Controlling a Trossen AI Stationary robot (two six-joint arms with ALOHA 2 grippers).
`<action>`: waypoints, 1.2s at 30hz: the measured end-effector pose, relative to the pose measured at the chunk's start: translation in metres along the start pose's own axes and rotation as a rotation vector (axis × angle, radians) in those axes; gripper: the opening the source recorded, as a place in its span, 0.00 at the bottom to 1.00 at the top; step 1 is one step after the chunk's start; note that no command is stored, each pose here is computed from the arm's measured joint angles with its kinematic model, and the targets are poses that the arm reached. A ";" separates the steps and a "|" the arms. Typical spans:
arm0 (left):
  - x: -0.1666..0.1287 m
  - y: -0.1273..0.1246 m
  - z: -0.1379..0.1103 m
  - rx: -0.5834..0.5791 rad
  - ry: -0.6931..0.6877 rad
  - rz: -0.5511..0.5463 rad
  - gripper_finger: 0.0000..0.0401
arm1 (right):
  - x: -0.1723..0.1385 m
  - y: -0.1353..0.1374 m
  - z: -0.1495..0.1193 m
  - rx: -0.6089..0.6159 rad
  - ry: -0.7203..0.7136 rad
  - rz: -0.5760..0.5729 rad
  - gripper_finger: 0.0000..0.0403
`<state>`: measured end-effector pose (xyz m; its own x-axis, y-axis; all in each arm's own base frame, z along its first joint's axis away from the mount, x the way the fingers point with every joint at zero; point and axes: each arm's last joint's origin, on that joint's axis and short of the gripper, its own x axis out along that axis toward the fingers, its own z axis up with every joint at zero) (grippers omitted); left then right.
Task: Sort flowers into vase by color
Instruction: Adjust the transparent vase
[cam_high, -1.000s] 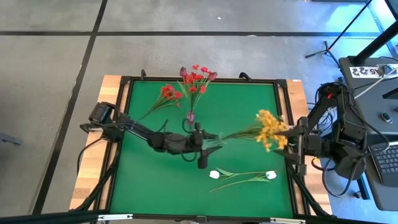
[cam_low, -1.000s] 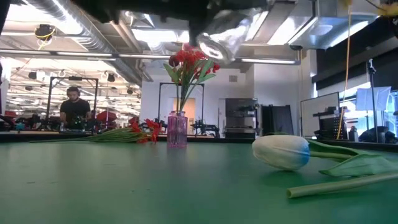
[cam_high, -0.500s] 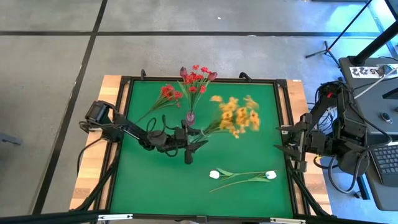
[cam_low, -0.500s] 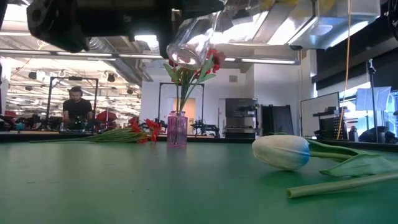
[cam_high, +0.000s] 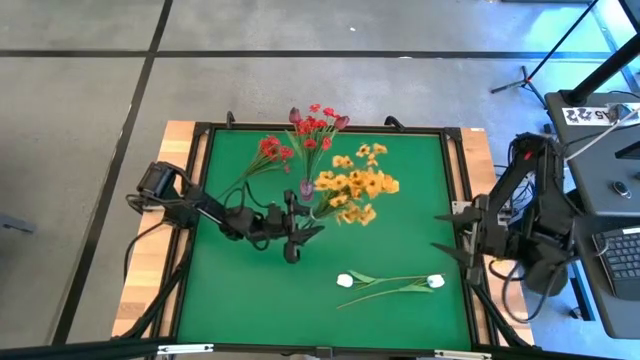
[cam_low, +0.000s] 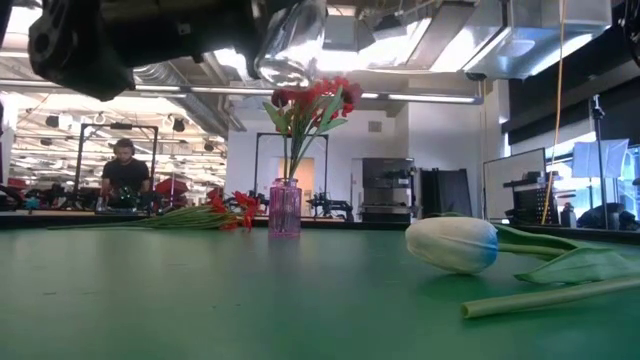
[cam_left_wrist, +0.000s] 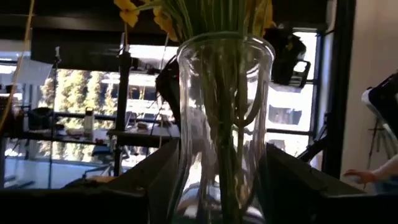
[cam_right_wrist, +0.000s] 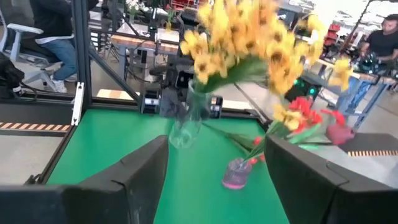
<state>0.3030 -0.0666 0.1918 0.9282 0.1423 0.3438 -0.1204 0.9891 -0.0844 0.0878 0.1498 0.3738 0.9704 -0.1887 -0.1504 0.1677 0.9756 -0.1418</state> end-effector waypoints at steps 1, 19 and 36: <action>0.003 0.000 0.001 -0.001 -0.010 -0.021 0.49 | 0.001 0.002 -0.005 0.011 0.002 -0.005 0.66; 0.032 -0.007 0.015 -0.042 -0.049 -0.197 0.49 | 0.102 0.011 -0.061 0.129 -0.087 0.195 0.66; 0.038 -0.013 0.019 -0.083 -0.053 -0.213 0.49 | 0.183 -0.025 -0.085 0.192 -0.406 0.340 0.66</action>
<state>0.3334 -0.0736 0.2236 0.9095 -0.0656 0.4106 0.1079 0.9909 -0.0806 0.2466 0.0812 0.2661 0.9580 0.1615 0.2370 -0.1747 0.9840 0.0354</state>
